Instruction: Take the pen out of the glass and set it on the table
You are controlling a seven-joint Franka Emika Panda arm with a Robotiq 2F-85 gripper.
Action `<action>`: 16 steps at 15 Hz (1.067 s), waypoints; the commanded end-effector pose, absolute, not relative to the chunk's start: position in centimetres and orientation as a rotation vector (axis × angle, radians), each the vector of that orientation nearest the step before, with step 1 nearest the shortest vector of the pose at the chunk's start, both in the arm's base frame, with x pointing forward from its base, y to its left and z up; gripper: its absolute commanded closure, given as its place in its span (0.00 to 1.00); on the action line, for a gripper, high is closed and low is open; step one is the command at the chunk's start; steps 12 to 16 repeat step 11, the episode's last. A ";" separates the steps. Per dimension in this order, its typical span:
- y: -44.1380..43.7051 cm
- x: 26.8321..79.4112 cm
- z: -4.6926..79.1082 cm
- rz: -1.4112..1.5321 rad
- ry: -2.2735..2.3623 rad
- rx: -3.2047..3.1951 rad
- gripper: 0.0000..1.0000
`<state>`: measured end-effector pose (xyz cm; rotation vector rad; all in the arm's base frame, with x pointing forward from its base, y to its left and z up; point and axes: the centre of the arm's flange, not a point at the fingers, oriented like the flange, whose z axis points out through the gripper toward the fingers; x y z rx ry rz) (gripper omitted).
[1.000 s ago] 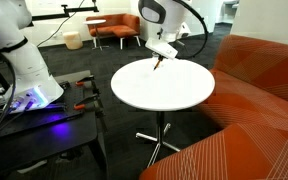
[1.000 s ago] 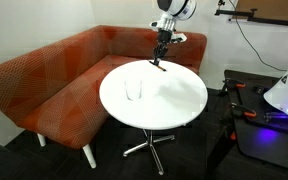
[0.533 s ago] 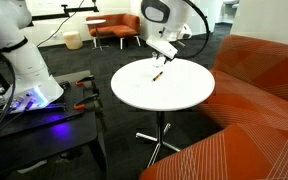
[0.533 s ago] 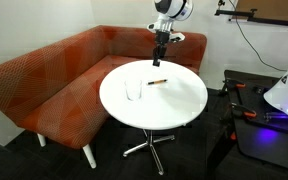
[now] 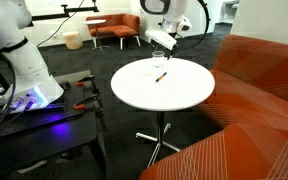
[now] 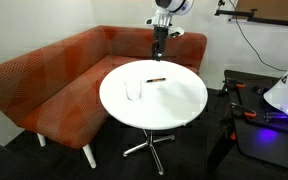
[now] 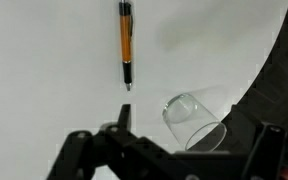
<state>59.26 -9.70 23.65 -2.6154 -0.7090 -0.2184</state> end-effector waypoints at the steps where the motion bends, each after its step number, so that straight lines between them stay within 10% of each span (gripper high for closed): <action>1: -8.8 58.2 26.0 -0.225 -0.692 -2.644 0.00; 16: -8.4 59.0 25.9 -0.250 -0.719 -2.609 0.00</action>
